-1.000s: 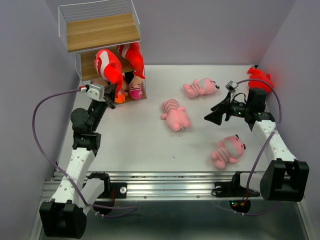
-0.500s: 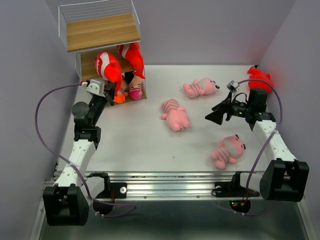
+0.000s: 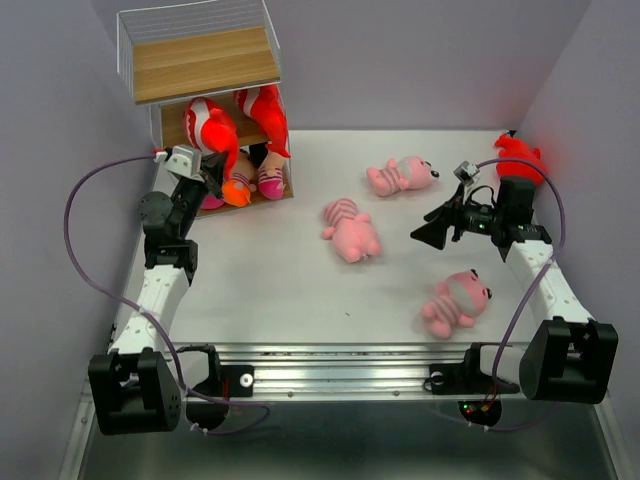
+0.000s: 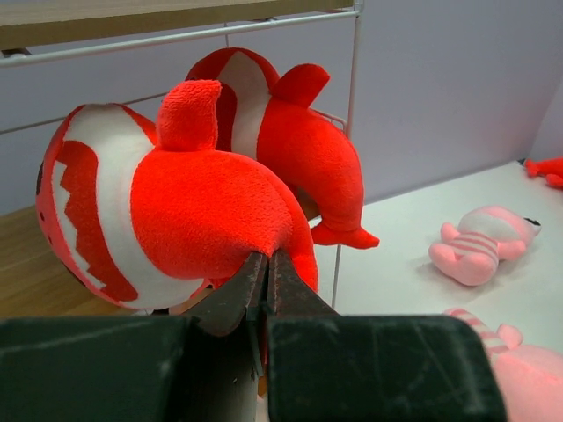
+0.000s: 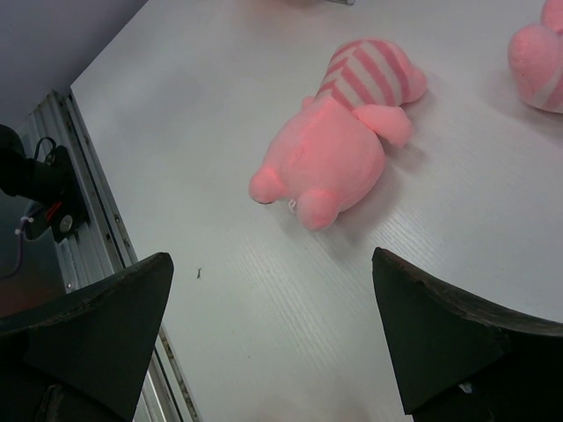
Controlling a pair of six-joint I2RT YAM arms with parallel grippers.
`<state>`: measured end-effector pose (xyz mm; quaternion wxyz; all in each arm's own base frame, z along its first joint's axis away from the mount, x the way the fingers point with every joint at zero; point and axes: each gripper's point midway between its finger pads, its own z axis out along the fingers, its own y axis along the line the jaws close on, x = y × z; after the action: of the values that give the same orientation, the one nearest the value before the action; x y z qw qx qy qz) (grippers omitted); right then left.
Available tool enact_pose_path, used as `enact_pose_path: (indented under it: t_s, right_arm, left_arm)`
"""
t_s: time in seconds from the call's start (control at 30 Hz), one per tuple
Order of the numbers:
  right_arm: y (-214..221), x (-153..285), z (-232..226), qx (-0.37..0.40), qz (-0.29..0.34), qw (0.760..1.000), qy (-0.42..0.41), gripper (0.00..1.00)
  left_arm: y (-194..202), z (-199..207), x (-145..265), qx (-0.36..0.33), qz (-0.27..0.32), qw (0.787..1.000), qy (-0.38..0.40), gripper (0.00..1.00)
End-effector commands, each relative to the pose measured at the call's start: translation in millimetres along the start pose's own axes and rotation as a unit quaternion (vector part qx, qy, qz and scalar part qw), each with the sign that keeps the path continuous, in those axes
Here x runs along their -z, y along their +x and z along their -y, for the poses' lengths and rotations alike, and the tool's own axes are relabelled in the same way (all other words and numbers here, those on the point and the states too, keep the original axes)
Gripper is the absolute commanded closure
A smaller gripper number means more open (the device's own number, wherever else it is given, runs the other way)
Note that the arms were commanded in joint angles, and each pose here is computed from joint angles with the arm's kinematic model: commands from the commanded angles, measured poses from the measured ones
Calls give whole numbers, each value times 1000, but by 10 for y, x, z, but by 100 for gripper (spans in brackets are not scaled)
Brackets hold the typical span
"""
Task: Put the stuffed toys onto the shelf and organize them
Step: Place the stuffed toy onto shelf
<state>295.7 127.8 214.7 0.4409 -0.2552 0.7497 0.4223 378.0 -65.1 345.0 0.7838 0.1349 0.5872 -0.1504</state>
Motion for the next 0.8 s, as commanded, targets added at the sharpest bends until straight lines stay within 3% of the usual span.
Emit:
enact_pose_path:
  t_s: [0.0,0.4,0.77]
  right_arm:
    - [-53,41,-8,19,13,1000,-2,0]
    - [-40,33,6,15,12,1000,-2,0]
    - [-42,48,40,13,13,1000,3,0]
  left_arm:
    - [-392,-75,-128,-30,54,998,7,100]
    - [-461,-91,-239,-40,66,997,22,100]
    - [-233,-230,-335,-31,49,998,16,100]
